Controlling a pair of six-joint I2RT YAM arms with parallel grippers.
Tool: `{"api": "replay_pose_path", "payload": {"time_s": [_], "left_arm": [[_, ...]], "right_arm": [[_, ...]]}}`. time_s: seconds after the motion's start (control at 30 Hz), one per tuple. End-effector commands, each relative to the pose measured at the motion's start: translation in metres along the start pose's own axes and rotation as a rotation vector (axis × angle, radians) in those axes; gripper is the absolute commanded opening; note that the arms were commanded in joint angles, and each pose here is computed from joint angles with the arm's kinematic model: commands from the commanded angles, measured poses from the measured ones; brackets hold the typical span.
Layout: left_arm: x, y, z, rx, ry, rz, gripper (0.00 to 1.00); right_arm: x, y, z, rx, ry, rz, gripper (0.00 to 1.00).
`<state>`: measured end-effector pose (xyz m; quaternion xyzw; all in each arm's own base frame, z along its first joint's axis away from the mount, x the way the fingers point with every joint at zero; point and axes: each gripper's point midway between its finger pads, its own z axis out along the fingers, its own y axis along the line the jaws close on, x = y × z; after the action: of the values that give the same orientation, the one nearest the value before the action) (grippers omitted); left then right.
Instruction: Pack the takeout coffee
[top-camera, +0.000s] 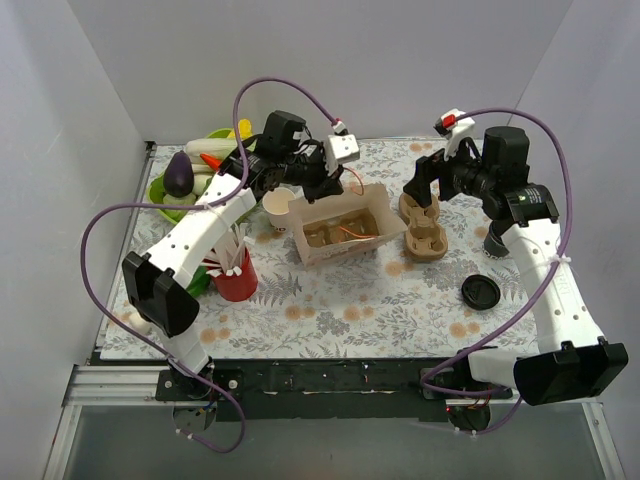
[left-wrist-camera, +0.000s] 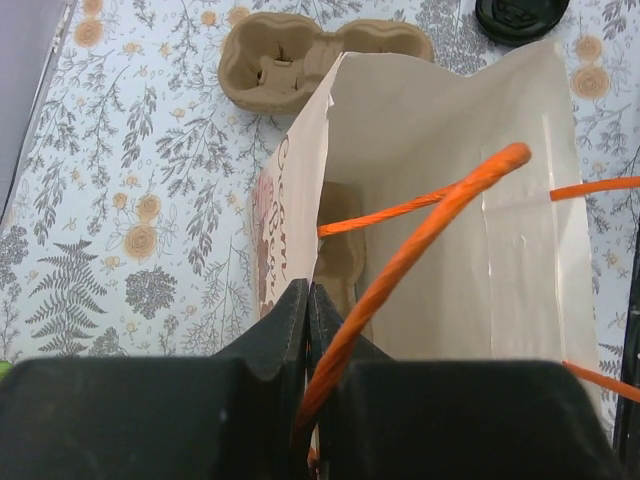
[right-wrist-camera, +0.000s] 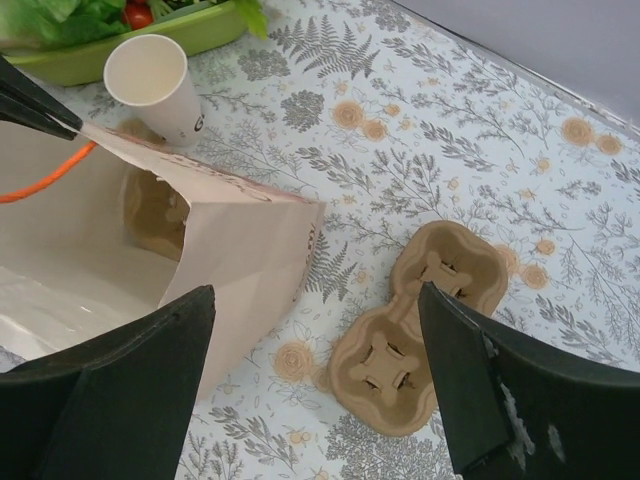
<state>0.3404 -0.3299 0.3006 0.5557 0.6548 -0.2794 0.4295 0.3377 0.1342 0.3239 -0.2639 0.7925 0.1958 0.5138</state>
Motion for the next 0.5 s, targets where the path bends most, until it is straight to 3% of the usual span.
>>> {"api": "replay_pose_path", "payload": {"time_s": [0.0,0.23,0.47], "left_arm": [[-0.014,-0.019,-0.019,-0.012,-0.012,0.118,0.0],[-0.015,-0.033,-0.013,-0.028,-0.03,0.084,0.0],[-0.021,-0.034,-0.012,-0.032,-0.042,0.049,0.0]], "right_arm": [[-0.024,0.022,-0.017,-0.104,-0.105,-0.145,0.87],[0.002,0.073,-0.028,-0.29,-0.102,-0.231,0.86],[0.024,0.085,-0.01,-0.288,-0.037,-0.212,0.91]]}}
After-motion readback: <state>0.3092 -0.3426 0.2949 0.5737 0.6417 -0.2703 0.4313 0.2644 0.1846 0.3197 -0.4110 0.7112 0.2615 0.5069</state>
